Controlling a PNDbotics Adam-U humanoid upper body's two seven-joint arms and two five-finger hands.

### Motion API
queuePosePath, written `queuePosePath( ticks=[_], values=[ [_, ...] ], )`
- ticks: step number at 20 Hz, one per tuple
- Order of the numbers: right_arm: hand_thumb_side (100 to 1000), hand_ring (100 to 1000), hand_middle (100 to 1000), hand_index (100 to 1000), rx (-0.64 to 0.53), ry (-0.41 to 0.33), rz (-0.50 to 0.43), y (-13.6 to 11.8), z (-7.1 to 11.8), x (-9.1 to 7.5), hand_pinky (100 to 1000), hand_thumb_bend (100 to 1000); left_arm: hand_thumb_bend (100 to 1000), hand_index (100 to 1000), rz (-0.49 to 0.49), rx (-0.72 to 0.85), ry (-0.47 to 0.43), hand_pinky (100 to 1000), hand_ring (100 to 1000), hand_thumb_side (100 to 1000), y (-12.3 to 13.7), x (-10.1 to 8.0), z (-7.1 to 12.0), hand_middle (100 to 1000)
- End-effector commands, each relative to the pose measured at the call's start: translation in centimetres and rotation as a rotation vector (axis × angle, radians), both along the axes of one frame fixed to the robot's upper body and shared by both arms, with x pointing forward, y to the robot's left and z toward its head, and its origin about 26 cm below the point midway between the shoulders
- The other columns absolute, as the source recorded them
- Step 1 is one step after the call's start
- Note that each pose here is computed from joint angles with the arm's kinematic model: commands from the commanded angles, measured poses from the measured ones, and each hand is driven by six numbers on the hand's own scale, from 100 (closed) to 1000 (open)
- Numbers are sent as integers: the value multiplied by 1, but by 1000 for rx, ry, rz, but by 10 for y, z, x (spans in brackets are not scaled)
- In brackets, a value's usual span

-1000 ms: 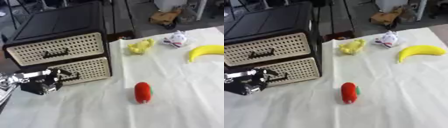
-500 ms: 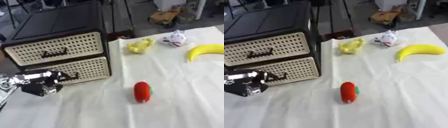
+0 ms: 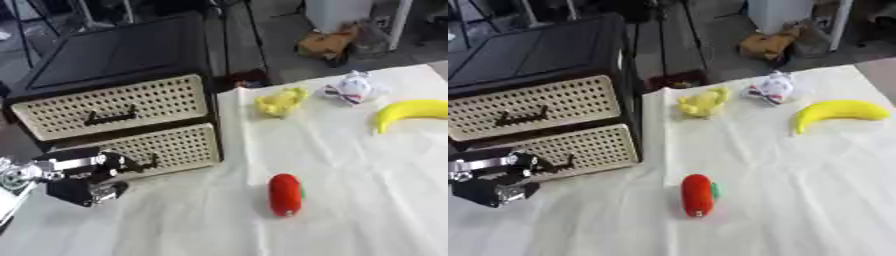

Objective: Pick up objects from table and place into drawer.

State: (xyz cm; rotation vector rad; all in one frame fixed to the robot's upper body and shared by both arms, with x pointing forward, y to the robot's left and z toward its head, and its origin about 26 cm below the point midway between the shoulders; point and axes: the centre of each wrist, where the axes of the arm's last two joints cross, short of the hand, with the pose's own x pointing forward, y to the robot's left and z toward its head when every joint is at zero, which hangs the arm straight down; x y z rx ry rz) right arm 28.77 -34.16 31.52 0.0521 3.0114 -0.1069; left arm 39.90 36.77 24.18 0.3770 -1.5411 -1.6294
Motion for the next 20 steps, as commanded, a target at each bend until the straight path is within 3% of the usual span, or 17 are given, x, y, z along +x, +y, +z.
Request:
queuePosePath(
  ticks=[1, 12, 20],
  values=[
    [1000, 794, 739, 865, -16, -28, -5, 0, 8, -5, 638, 100, 100, 884, 17, 53, -51, 100, 100, 552, 5, -4, 12, 100],
    [1000, 797, 738, 866, -12, -21, -6, 0, 8, -5, 640, 100, 100, 845, 49, 72, -12, 100, 100, 539, 19, -4, 9, 100],
    [1000, 798, 737, 866, -8, -16, -7, -1, 7, -5, 640, 100, 100, 746, 58, 63, -22, 100, 100, 542, 19, -4, 9, 100]
  ],
)
